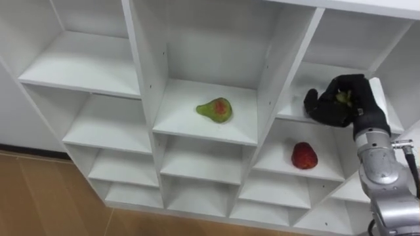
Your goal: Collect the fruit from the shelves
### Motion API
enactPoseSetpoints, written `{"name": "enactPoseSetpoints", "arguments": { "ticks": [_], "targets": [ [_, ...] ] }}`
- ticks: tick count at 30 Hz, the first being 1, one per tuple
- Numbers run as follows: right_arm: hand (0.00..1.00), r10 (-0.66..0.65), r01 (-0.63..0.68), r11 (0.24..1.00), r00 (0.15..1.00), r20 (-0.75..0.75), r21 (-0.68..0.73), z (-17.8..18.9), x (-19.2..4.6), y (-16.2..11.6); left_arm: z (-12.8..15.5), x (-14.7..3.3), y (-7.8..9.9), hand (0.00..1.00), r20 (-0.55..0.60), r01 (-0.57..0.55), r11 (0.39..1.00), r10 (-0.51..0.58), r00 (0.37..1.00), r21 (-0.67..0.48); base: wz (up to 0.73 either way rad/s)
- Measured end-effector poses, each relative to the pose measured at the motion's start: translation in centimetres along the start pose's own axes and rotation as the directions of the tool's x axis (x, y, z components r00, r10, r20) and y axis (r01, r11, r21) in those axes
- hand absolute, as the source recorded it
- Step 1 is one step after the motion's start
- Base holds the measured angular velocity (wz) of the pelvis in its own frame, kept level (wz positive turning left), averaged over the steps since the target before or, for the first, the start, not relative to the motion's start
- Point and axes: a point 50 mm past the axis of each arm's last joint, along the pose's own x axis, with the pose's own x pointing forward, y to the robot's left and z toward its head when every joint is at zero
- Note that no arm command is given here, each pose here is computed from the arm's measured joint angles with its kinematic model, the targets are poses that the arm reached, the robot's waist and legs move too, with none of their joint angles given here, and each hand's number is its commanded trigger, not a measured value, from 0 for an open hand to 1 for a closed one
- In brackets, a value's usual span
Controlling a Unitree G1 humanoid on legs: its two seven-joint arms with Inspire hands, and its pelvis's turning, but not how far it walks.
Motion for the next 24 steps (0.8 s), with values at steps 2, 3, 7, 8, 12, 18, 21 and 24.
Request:
{"name": "enactPoseSetpoints", "arguments": {
  "ticks": [2, 3, 7, 8, 12, 18, 21, 24],
  "targets": [
    [1.0, 0.027, -0.028, 0.999, 0.999, 0.022, 0.034, 0.5, -0.8, 0.9, 0.8, 0.1, 0.2, 1.0, 0.024, -0.009, 0.999, 0.01, 1.0, -0.05, -0.07],
    [1.0, 0.062, -0.064, 0.996, 0.997, 0.036, 0.057, 0.8, -1.2, 1.6, 1.5, 0.2, 0.4, 1.0, 0.041, -0.008, 0.996, 0.012, 0.999, -0.091, -0.09],
    [1.0, 0.219, -0.218, 0.966, 0.976, 0.014, 0.142, 0.4, -3.0, 4.0, 4.2, 0.2, 0.7, 1.0, 0.143, 0.01, 0.976, 0.022, 0.989, -0.219, -0.02],
    [1.0, 0.271, -0.266, 0.945, 0.962, -0.003, 0.192, 0.2, -3.7, 4.9, 5.0, 0.2, 0.4, 1.0, 0.171, 0.031, 0.967, 0.013, 0.985, -0.254, -0.04],
    [1.0, 0.393, -0.372, 0.877, 0.92, -0.007, 0.305, 0.1, -4.8, 7.1, 6.4, -0.1, -1.1, 1.0, 0.216, 0.101, 0.945, -0.033, 0.976, -0.312, -0.11],
    [1.0, 0.541, -0.512, 0.778, 0.84, 0.025, 0.365, 0.2, -6.3, 9.6, 8.0, -0.4, -2.3, 1.0, 0.258, 0.16, 0.935, -0.078, 0.963, -0.317, -0.04],
    [1.0, 0.591, -0.554, 0.723, 0.805, 0.047, 0.412, 0.5, -6.9, 10.9, 9.5, -0.6, -2.4, 1.0, 0.295, 0.201, 0.905, -0.09, 0.951, -0.374, 0.0],
    [1.0, 0.624, -0.576, 0.684, 0.78, 0.05, 0.448, 0.5, -7.3, 11.5, 10.5, -0.7, -2.1, 1.0, 0.319, 0.232, 0.858, -0.085, 0.944, -0.458, 0.0]
  ]
}}
